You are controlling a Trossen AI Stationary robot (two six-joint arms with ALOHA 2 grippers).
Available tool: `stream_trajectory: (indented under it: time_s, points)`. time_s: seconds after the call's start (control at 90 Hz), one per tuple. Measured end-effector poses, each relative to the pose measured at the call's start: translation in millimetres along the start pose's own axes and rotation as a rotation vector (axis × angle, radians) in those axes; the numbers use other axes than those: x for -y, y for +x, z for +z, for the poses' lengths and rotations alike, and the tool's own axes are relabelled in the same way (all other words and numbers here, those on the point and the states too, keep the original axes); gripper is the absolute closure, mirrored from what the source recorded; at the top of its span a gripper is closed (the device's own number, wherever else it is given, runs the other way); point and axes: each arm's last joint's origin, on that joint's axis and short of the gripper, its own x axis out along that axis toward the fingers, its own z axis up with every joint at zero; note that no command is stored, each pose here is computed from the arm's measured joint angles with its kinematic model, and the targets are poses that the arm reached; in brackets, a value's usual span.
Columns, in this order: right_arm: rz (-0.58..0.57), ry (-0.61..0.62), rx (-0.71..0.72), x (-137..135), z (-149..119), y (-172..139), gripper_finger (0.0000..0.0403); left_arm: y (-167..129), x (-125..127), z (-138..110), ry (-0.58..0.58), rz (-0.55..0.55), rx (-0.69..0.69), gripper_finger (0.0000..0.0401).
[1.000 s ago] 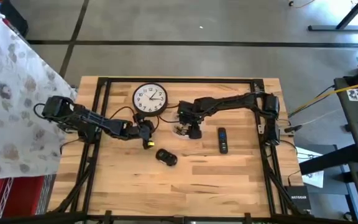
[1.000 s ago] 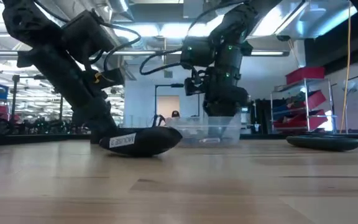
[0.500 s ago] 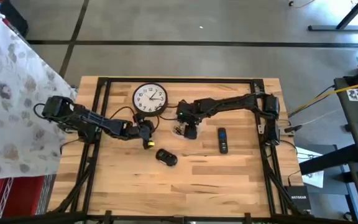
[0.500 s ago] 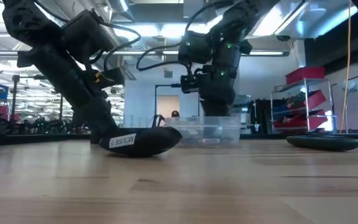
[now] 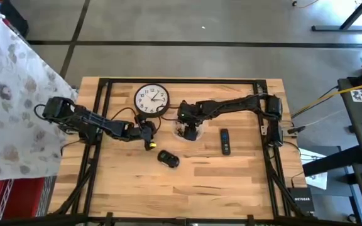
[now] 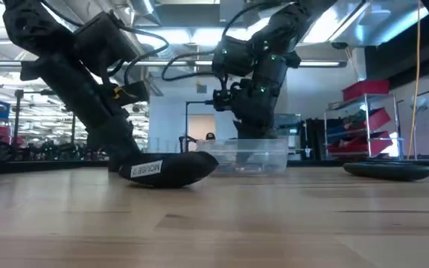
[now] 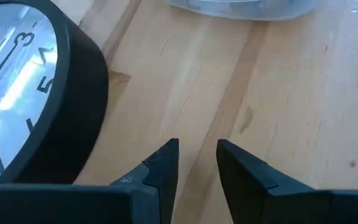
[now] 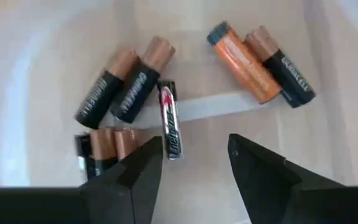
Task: Insert battery
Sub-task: Insert the silver battery into the computer mouse
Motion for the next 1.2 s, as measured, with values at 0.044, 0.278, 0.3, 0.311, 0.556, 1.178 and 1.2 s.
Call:
stream_trajectory:
  time_s: [0.044,0.278,0.3,0.311,0.556,1.178,1.2]
  points:
    - [0.027,-0.001,0.019,-0.6,-0.7,2.2,0.0230,0.0,0.0,0.1,0.000,0.000,0.000,0.0306]
    - [0.049,0.011,0.040,-0.6,-11.6,17.0,0.0269,0.0,0.1,0.6,-0.002,0.000,0.004,0.0306]
    - [0.050,0.013,0.037,-0.4,-12.9,20.6,0.0278,0.0,0.1,0.6,-0.002,0.000,0.004,0.0306]
    - [0.051,0.013,0.038,-0.4,-13.2,21.7,0.0283,0.0,0.1,0.5,-0.002,0.000,0.004,0.0306]
    - [0.027,0.027,0.020,0.4,-15.9,33.1,0.0390,0.0,0.1,0.8,-0.008,0.000,0.006,0.0306]
    - [-0.123,0.041,0.076,-23.1,33.4,-78.1,0.0401,0.0,-0.3,-0.1,0.000,0.012,0.000,0.0306]
    - [-0.098,0.045,0.086,-26.7,36.0,-81.9,0.0401,0.0,-0.3,-0.1,0.003,0.012,0.000,0.0306]
